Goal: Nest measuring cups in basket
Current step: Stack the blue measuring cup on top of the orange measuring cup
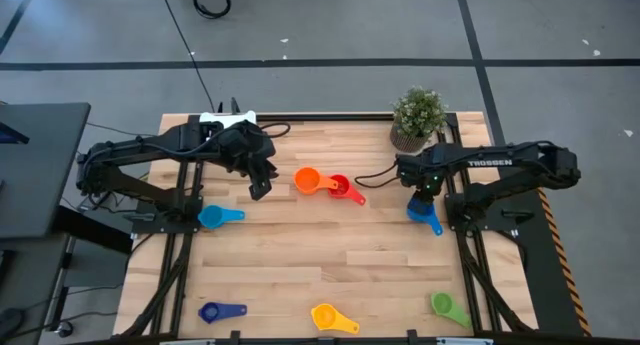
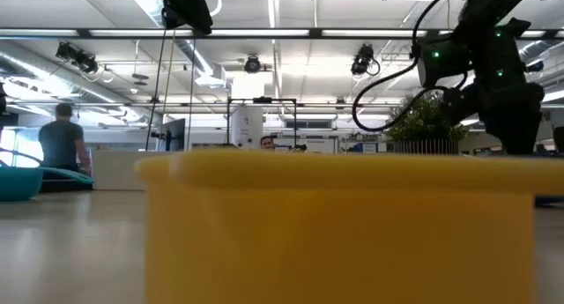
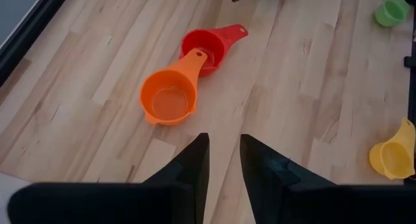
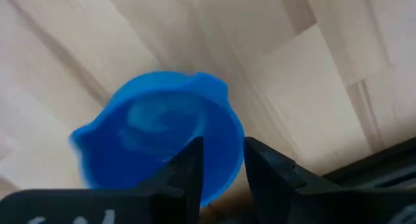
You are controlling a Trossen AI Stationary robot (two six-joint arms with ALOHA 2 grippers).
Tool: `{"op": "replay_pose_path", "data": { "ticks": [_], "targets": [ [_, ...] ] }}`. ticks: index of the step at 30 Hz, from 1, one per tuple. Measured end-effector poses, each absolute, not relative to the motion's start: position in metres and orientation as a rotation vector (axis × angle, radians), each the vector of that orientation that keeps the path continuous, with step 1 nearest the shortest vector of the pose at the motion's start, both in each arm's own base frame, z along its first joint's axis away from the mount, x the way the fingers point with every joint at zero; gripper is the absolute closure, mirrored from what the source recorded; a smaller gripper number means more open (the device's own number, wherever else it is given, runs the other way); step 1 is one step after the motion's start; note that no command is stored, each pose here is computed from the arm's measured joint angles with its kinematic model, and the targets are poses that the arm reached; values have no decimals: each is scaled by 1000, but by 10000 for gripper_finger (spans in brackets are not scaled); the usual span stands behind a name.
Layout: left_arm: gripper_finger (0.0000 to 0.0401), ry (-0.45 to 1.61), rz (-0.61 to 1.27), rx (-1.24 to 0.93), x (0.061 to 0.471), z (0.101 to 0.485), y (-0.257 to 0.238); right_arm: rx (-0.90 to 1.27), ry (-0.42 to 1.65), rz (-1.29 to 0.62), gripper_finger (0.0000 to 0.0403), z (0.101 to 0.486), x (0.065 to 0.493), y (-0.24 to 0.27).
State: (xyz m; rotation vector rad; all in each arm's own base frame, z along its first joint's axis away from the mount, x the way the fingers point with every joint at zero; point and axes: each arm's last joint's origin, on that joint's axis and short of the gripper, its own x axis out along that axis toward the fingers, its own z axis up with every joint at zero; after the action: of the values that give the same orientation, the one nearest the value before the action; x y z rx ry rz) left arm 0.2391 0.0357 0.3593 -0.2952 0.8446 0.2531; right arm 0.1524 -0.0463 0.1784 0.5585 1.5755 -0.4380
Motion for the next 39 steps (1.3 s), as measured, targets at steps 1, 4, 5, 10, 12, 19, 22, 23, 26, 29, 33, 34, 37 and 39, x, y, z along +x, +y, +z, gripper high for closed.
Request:
{"op": "replay_pose_path", "data": {
  "ticks": [1, 4, 5, 10, 12, 19, 22, 23, 26, 29, 33, 34, 37, 39],
  "targets": [
    [307, 842, 253, -295, 239, 359, 36, 554, 1570, -441, 286, 176, 152, -46],
    [307, 836, 252, -295, 240, 360, 36, 552, 1552, -443, 286, 170, 152, -46],
    [307, 837, 252, -295, 240, 360, 36, 555, 1543, -439, 286, 168, 152, -46],
    [307, 834, 252, -295, 240, 360, 36, 569, 1526, -446, 289, 165, 153, -46],
    [307, 834, 252, -295, 240, 360, 36, 566, 1522, -448, 299, 165, 153, -47],
    [307, 834, 252, -295, 240, 360, 36, 564, 1467, -446, 387, 166, 158, -48],
    [307, 834, 252, -295, 240, 360, 36, 592, 1434, -458, 387, 166, 161, -49],
    [307, 834, 252, -294, 240, 360, 36, 601, 1427, -465, 386, 167, 161, -49],
    [307, 834, 252, -294, 240, 360, 36, 611, 1394, -453, 392, 175, 167, -50],
    [307, 835, 252, -295, 240, 360, 36, 623, 1339, -420, 392, 191, 177, -53],
    [307, 850, 253, -294, 239, 359, 36, 586, 1260, -388, 392, 219, 193, -58],
    [307, 861, 254, -295, 238, 358, 36, 570, 1251, -378, 392, 226, 198, -59],
    [307, 890, 257, -295, 236, 356, 35, 500, 1249, -371, 392, 247, 216, -65],
    [307, 897, 257, -296, 235, 356, 35, 447, 1273, -351, 392, 257, 230, -71]
  ]
}}
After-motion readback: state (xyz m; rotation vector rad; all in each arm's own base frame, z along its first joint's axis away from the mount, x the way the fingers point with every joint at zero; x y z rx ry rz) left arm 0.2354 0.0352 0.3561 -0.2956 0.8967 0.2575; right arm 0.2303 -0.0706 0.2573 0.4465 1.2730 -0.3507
